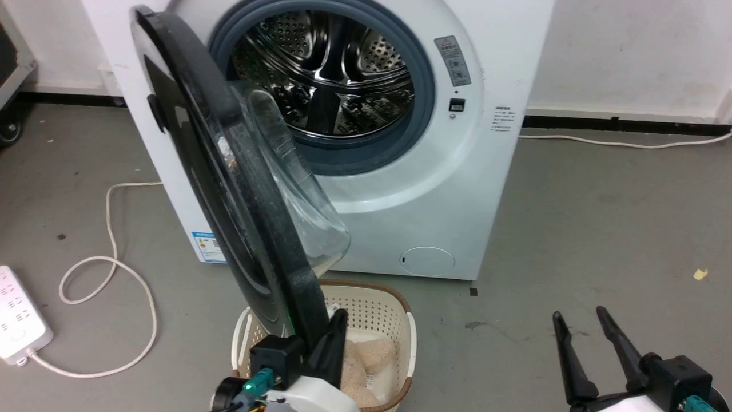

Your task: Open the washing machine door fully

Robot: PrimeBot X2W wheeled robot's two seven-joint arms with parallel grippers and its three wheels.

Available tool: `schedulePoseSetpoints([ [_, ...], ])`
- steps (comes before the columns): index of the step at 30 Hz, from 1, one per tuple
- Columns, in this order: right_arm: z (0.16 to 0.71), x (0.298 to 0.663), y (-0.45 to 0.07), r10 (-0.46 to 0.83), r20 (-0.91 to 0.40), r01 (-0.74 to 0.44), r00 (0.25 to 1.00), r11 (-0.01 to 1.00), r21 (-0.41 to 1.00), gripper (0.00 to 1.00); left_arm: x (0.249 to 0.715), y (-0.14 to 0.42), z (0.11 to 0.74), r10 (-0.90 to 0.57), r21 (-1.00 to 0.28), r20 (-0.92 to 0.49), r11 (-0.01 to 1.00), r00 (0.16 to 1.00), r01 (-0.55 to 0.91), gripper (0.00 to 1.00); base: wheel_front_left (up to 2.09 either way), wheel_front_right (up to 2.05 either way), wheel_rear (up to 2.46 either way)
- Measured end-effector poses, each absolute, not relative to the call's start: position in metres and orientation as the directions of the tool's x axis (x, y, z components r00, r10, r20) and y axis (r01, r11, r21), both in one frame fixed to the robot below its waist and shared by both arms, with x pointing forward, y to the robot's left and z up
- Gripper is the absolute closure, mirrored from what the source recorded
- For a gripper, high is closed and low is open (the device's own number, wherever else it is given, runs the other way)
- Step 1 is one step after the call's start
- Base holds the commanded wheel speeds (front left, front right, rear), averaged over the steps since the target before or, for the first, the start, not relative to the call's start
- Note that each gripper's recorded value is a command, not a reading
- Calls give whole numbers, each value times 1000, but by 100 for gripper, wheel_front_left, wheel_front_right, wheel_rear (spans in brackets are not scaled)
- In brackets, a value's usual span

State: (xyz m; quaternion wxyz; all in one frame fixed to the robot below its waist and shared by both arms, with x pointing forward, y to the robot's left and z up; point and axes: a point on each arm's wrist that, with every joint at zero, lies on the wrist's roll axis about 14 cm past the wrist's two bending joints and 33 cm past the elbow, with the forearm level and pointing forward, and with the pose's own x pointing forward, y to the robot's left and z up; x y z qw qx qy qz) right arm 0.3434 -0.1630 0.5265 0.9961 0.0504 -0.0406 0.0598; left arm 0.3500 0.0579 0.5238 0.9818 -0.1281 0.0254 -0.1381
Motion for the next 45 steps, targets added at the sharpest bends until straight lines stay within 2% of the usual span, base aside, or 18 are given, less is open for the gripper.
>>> schedulePoseSetpoints([
  [12,526,360,-127,225,83,-232,971,968,96,0,343,110,516,-122,-276,-15,955,992,113,100,0,0,0],
  [20,522,372,-81,357,70,-363,932,926,108,0,324,185,516,91,-245,-15,965,996,-92,100,0,0,0],
  [28,514,381,-36,476,42,-478,878,872,108,0,297,265,515,305,-191,-35,933,952,-306,100,0,0,0],
  [34,505,405,-25,500,22,-499,866,859,112,0,303,323,516,402,-103,-80,907,912,-408,100,0,0,0],
  [45,460,433,-39,495,-83,-485,865,867,118,0,334,417,517,531,26,-136,846,837,-532,100,0,0,0],
])
